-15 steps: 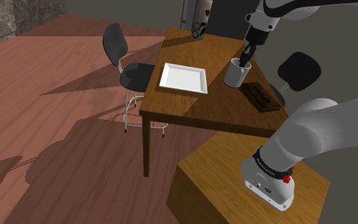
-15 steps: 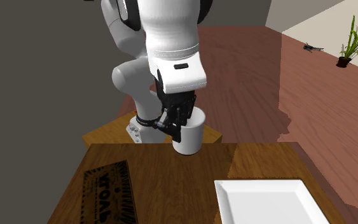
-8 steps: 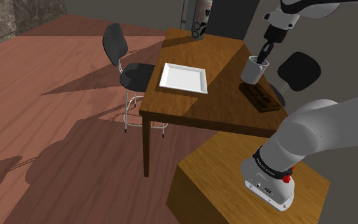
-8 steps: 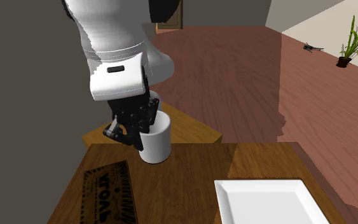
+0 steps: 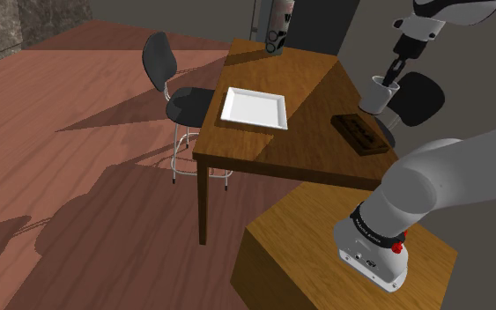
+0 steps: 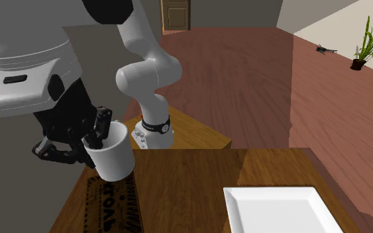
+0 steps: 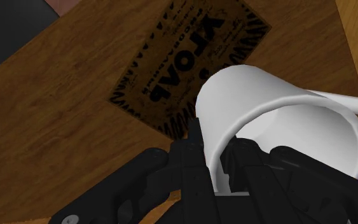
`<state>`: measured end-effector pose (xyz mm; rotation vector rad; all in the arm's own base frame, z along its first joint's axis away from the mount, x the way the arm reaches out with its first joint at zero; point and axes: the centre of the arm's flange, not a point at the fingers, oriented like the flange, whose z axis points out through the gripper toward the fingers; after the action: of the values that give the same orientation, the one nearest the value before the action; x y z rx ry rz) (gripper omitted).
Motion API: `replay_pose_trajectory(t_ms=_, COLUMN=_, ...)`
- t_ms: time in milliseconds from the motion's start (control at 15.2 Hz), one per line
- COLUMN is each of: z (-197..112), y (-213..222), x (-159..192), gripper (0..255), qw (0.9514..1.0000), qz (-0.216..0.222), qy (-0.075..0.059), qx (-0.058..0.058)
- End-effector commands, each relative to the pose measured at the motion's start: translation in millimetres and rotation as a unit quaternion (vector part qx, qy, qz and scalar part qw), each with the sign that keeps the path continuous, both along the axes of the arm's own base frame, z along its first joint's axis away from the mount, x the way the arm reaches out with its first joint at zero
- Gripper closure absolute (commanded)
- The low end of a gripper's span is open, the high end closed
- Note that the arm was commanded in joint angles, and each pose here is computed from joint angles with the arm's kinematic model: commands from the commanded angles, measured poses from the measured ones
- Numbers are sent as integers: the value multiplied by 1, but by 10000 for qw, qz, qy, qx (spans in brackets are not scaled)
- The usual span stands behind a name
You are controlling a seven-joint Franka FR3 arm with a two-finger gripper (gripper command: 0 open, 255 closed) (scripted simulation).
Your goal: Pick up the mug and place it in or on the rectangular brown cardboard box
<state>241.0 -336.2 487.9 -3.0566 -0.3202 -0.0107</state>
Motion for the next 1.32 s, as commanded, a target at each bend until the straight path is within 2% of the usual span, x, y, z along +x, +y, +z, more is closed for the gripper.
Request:
replay_pose_trajectory(t_ms=0, z=4, y=-24, x=-13, gripper=255, qw=10000, qz=7, qy=1, qx=-3)
replay_pose_trajectory(t_ms=1254, z=-89, y=-27, x=-15, gripper=255, qw=10000, qz=7, qy=1, qx=-3)
